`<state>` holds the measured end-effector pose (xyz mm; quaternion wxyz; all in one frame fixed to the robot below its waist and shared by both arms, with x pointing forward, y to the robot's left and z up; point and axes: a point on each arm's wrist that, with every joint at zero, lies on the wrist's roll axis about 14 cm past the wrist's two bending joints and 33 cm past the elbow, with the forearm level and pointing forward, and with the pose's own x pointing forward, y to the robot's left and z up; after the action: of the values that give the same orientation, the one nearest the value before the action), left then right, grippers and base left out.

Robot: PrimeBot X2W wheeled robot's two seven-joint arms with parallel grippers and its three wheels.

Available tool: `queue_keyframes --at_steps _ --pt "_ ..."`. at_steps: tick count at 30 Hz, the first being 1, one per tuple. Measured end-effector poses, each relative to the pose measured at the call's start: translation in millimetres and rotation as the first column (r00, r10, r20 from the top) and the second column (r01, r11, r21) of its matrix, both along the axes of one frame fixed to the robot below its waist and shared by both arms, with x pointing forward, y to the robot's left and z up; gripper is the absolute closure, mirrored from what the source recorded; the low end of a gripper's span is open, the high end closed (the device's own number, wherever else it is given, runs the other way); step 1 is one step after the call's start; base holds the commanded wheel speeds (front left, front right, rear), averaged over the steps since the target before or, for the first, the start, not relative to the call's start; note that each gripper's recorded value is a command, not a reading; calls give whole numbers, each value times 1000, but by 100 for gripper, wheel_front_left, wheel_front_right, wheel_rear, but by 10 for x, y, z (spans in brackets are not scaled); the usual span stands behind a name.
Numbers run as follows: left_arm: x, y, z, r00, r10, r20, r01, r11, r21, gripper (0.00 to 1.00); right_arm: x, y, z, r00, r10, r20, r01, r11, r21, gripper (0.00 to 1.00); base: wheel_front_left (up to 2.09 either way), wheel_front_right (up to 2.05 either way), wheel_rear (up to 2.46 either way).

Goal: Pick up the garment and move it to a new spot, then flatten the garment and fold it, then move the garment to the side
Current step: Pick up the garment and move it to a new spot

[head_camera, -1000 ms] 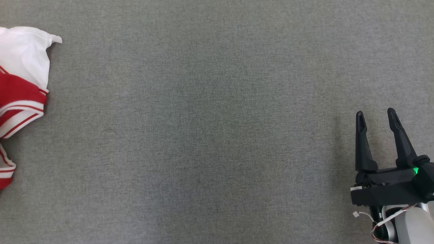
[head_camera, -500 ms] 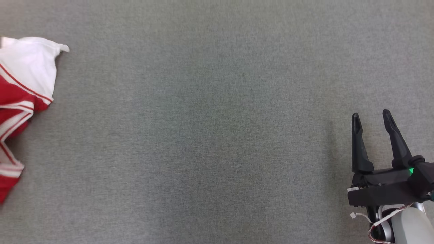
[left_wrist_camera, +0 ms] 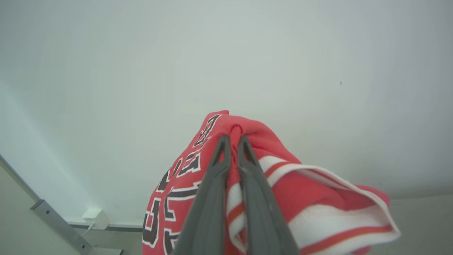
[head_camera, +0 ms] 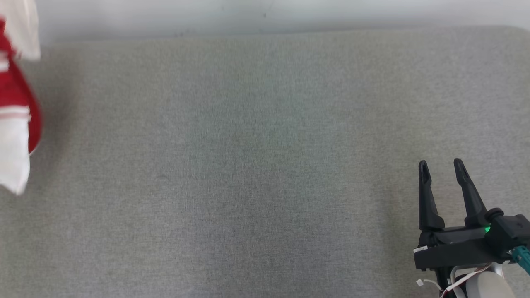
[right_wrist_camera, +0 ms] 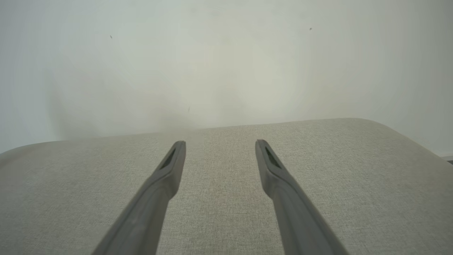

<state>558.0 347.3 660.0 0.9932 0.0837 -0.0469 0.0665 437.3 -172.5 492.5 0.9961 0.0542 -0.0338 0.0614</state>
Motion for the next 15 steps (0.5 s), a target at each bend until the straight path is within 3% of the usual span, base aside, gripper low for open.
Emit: queue_keyframes --at_steps 7,13,15 --pt "-57 -968 1107 946 -234 223 218 971 97 100 -148 -57 141 999 -34 27 33 999 34 0 0 0 0" --pt "-129 -2022 1401 844 -460 275 448 887 109 100 -299 -187 187 996 -83 31 82 995 51 0 0 0 0" --pt "-158 -2495 1401 790 -552 266 547 831 103 100 -384 -293 217 992 -119 36 117 991 59 0 0 0 0"
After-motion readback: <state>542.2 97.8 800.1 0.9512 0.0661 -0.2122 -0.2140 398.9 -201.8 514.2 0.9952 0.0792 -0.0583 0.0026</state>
